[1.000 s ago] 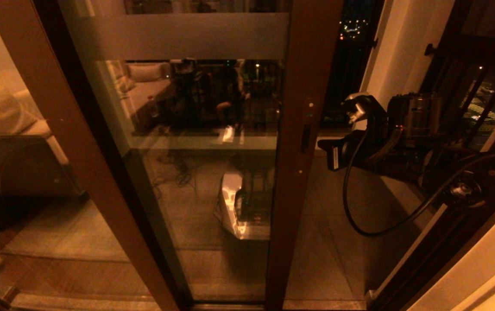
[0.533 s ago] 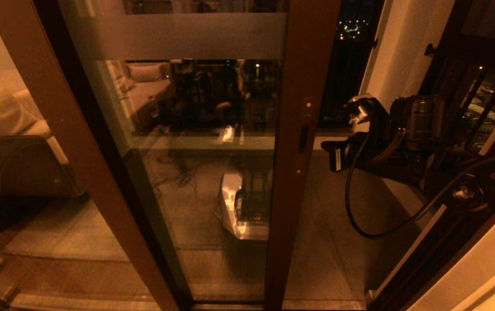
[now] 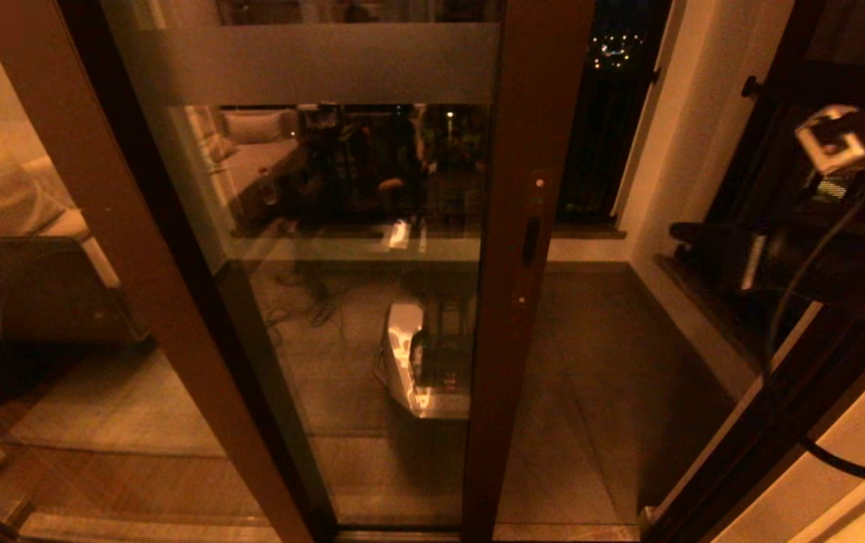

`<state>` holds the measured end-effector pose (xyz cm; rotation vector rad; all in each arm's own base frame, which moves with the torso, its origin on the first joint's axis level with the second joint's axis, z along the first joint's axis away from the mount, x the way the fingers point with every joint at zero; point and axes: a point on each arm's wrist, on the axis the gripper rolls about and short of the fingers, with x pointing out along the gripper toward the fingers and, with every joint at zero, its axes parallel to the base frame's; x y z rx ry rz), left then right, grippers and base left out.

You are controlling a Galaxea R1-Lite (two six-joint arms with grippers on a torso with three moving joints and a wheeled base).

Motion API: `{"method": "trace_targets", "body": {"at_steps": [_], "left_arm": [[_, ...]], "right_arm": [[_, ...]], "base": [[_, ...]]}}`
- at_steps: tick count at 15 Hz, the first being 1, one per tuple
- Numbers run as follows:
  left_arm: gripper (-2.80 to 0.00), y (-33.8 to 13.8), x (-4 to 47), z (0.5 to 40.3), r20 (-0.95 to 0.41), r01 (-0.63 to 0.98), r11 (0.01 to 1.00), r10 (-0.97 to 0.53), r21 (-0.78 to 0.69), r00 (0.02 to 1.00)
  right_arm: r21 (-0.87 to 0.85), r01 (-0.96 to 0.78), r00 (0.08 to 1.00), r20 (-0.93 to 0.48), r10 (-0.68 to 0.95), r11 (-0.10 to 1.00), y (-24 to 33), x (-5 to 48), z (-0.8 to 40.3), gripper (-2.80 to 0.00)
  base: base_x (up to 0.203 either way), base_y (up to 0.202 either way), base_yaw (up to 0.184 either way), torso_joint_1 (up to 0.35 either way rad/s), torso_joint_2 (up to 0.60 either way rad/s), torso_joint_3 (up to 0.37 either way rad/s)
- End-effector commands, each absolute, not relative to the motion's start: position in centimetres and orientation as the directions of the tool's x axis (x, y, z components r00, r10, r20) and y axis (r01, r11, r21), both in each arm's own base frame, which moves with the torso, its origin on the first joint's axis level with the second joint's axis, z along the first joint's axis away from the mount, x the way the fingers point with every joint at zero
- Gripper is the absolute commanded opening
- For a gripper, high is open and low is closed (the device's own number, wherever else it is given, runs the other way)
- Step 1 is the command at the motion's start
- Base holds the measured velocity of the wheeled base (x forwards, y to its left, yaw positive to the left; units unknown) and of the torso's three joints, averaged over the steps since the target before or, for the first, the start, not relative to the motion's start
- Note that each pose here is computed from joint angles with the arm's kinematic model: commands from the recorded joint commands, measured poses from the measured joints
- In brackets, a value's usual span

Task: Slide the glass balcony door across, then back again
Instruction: Open the slid door

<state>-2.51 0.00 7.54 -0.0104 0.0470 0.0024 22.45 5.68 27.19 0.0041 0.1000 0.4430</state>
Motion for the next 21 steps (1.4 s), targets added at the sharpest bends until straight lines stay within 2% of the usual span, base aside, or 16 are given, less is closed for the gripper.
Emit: {"method": "trace_targets", "body": {"at_steps": [1, 4, 11, 14, 19, 21], "left_arm": [[-2.8, 0.0, -2.5, 7.5, -0.049, -0.004, 1.0, 0.003, -0.011, 0.999], [-2.8, 0.0, -2.5, 7.5, -0.048, -0.004, 1.0, 0.003, -0.011, 0.999], [-2.8, 0.0, -2.5, 7.5, -0.049, -0.003, 1.0, 0.002, -0.011, 0.999], [-2.8, 0.0, -2.5, 7.5, -0.048, -0.004, 1.0, 0.003, -0.011, 0.999], [-2.8, 0.0, -2.5, 7.5, -0.048, -0.004, 1.0, 0.003, -0.011, 0.999], [-2.8, 0.0, -2.5, 7.5, -0.049, -0.002, 1.0, 0.002, -0.011, 0.999]], "right_arm": [[0.064, -0.527, 0.845, -0.061, 0.531, 0.847, 3.8, 14.3, 30.3, -2.8], [0.127, -0.62, 0.772, -0.081, 0.631, 0.775, 2.3, 6.1, 30.6, -2.8], [-0.073, -0.403, 0.915, -0.012, 0.403, 0.912, -0.6, -9.1, 25.9, -2.8], [0.002, -0.318, 0.938, -0.145, 0.315, 0.948, -0.6, -12.2, 24.4, -2.8], [-0.089, -0.223, 0.974, -0.055, 0.219, 0.971, 0.5, -13.9, 25.0, -2.8], [-0.109, -0.264, 0.965, -0.035, 0.261, 0.958, 0.8, -14.7, 23.7, -2.8]], "base": [[0.0, 0.0, 0.0, 0.0, 0.0, 0.0], [0.0, 0.0, 0.0, 0.0, 0.0, 0.0], [0.0, 0.0, 0.0, 0.0, 0.0, 0.0], [0.0, 0.0, 0.0, 0.0, 0.0, 0.0], [0.0, 0.0, 0.0, 0.0, 0.0, 0.0], [0.0, 0.0, 0.0, 0.0, 0.0, 0.0]]}}
